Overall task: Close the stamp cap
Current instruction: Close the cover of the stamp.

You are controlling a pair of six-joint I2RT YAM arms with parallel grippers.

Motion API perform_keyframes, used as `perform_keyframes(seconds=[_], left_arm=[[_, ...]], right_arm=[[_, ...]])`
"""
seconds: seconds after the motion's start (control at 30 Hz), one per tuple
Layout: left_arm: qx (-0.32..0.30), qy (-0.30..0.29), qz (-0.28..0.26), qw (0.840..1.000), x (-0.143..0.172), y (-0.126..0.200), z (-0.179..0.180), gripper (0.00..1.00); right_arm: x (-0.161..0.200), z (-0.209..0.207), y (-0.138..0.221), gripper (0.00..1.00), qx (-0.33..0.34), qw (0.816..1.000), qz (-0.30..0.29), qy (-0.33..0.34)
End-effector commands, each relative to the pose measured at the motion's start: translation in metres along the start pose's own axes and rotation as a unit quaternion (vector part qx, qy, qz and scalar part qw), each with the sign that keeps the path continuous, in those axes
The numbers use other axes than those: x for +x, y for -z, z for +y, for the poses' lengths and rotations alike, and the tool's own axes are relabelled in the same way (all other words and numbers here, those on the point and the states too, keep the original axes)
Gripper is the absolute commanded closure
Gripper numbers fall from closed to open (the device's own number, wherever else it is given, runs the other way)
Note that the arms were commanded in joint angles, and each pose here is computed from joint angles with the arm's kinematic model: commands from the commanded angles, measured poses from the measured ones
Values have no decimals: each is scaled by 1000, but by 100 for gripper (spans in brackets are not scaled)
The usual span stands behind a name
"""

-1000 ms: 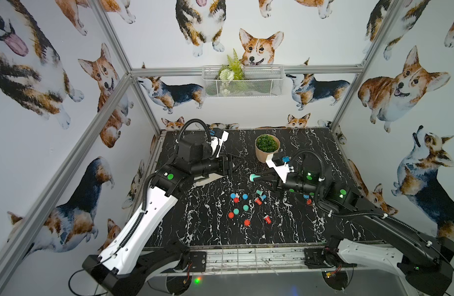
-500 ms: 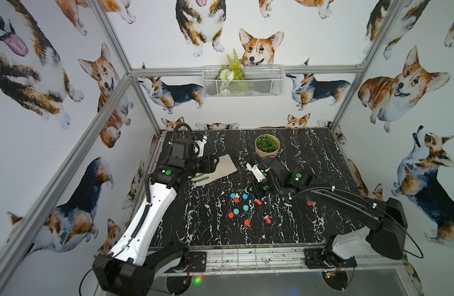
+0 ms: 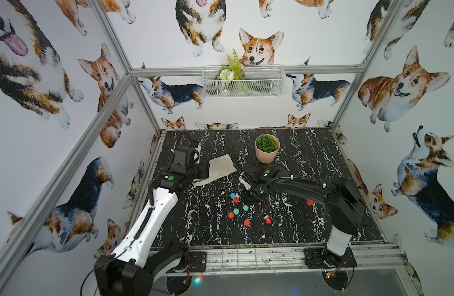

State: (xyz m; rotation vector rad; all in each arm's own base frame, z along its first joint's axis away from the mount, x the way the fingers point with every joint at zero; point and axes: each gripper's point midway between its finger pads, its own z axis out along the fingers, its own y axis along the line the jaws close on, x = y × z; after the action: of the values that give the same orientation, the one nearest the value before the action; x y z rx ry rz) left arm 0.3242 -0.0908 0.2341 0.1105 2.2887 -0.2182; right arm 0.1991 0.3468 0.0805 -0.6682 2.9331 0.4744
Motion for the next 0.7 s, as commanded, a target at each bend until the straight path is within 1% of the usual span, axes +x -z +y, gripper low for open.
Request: perform_keyframes(seconds=[0.0,0.27,0.67], left_arm=[[-24,-1,-11,1000,-4,2,9,38],[-22,-1,-10,1000,-4,0,8,38],[-20,-2,-7,1000,-3,-1,7,38]], right_arm=[[1,2,-8,96,0,1000,15,-18],[0,-7,-30,100,23,999,27,-23],[0,-14,-40,100,40,999,27,-16]])
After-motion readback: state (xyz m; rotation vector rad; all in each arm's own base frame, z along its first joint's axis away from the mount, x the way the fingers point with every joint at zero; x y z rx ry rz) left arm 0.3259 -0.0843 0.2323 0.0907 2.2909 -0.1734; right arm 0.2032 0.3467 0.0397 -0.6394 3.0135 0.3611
